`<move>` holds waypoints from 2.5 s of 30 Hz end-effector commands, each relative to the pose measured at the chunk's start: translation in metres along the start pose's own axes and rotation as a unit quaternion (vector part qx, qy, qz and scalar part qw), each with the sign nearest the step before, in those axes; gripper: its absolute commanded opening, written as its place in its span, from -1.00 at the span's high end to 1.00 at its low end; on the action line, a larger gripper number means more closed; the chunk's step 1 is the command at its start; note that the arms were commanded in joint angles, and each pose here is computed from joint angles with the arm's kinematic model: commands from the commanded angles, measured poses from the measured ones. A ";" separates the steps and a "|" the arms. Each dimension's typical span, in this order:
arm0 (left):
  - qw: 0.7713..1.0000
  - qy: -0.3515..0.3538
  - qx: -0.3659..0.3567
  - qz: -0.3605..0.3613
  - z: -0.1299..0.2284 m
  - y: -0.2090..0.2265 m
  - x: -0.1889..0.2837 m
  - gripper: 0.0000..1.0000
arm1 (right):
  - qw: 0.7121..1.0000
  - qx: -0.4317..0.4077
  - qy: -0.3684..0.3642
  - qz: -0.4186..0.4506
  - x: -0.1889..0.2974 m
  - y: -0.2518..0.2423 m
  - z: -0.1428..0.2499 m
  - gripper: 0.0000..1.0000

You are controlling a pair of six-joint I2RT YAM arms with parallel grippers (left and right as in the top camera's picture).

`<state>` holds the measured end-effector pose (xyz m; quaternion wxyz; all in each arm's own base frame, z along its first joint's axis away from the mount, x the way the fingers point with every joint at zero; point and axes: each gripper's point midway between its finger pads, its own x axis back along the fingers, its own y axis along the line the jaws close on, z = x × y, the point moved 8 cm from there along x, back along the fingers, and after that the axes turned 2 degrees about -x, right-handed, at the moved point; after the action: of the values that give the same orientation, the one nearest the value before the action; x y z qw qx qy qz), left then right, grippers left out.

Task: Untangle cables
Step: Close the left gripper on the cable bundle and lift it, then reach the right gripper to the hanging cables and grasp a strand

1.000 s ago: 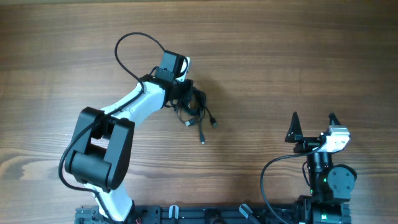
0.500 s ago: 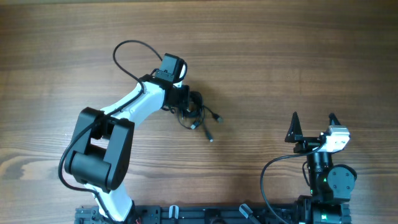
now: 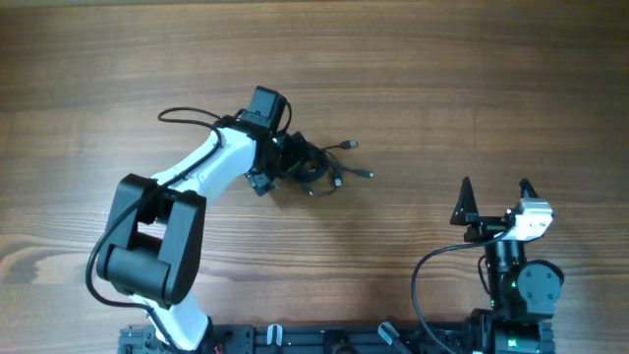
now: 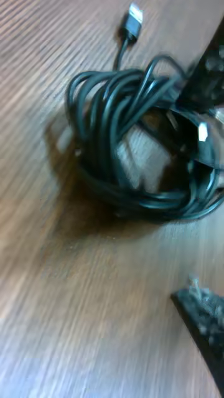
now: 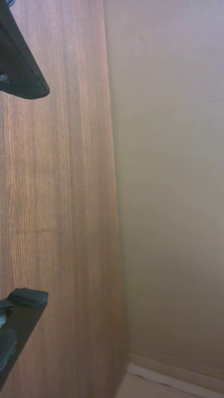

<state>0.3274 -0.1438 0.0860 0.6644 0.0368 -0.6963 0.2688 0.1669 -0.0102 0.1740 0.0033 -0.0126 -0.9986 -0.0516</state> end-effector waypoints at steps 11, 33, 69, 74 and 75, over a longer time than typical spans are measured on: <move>0.987 -0.054 -0.150 -0.033 -0.016 0.006 0.002 0.30 | 1.000 -0.006 -0.004 0.004 0.000 0.000 -0.001 -1.00; 0.931 -0.112 -0.347 0.028 0.053 0.003 0.154 0.92 | 1.000 -0.006 -0.004 0.004 0.000 0.000 -0.001 -1.00; 0.774 -0.078 -0.577 0.249 0.109 -0.029 0.188 0.92 | 0.841 -0.265 0.176 -0.438 -0.008 0.078 -0.049 -0.82; 0.801 -0.098 -0.524 0.271 0.102 -0.040 0.193 0.92 | 0.778 -0.229 0.220 -0.543 -0.027 0.093 -0.065 -0.42; 0.804 -0.098 -0.520 0.272 0.101 -0.040 0.193 0.92 | 0.764 -0.221 0.223 -0.563 -0.029 0.098 -0.063 -0.37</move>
<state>0.2318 -0.1595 0.2778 0.4046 -0.4831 -0.7764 -0.0117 0.1990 0.0664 0.2396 0.1881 0.4721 -0.8007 -0.3173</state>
